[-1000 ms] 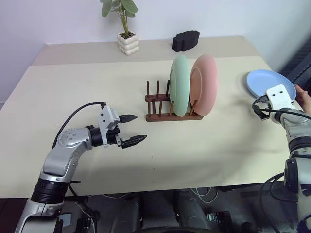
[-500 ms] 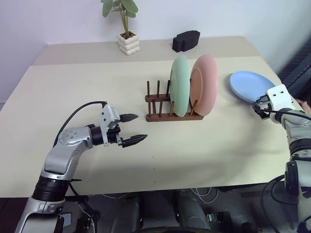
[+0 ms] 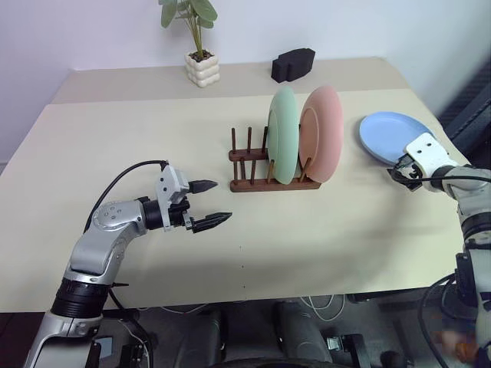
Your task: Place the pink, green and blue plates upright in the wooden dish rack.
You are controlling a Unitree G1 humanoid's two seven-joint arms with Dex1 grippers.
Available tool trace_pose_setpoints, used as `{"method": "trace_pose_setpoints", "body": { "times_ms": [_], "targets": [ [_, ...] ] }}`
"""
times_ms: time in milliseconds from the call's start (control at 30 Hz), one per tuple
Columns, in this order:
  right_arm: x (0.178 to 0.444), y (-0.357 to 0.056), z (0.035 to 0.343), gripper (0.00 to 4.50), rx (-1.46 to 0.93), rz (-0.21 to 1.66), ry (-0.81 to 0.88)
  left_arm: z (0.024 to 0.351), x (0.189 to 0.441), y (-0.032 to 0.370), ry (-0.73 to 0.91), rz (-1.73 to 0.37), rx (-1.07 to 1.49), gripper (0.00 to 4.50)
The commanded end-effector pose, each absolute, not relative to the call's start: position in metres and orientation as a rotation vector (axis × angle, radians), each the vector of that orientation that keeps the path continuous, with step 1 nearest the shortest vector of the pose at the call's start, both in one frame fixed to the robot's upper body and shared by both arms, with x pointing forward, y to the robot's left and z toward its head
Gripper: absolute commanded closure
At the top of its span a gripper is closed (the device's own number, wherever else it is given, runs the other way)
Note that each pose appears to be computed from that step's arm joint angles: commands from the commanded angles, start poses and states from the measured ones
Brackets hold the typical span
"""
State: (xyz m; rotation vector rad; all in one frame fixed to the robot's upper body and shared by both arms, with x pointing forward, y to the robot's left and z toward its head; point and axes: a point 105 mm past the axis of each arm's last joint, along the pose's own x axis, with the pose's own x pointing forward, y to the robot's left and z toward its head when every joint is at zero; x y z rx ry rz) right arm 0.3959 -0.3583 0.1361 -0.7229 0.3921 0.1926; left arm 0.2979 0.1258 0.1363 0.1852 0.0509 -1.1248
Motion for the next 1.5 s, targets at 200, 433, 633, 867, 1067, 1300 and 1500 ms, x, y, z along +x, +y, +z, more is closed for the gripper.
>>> {"method": "trace_pose_setpoints", "body": {
  "times_ms": [200,433,633,867,1067,1300,1500],
  "targets": [
    [0.403,-0.349,0.136,1.52,-0.685,0.215,0.434,0.146,0.296,0.125,0.005,-1.126,0.202,0.0],
    [0.404,-0.349,0.133,4.41,-0.668,0.206,0.449,0.145,0.295,0.127,0.005,-1.114,0.202,0.0],
    [0.405,-0.353,0.141,4.41,-0.714,0.171,0.403,0.145,0.294,0.128,0.008,-1.111,0.202,0.0],
    [0.407,-0.378,0.207,4.41,-0.869,-0.058,0.169,0.146,0.293,0.13,0.01,-1.11,0.202,0.0],
    [0.397,-0.366,0.296,4.41,-0.956,-0.112,-0.137,0.151,0.296,0.134,0.001,-1.097,0.199,0.0],
    [0.367,-0.278,0.39,4.41,-0.882,0.128,-0.533,0.163,0.31,0.152,-0.035,-1.021,0.226,0.0],
    [0.323,-0.188,0.41,4.41,-0.598,0.549,-0.708,0.174,0.321,0.179,-0.062,-0.92,0.246,0.0]
  ]
}}
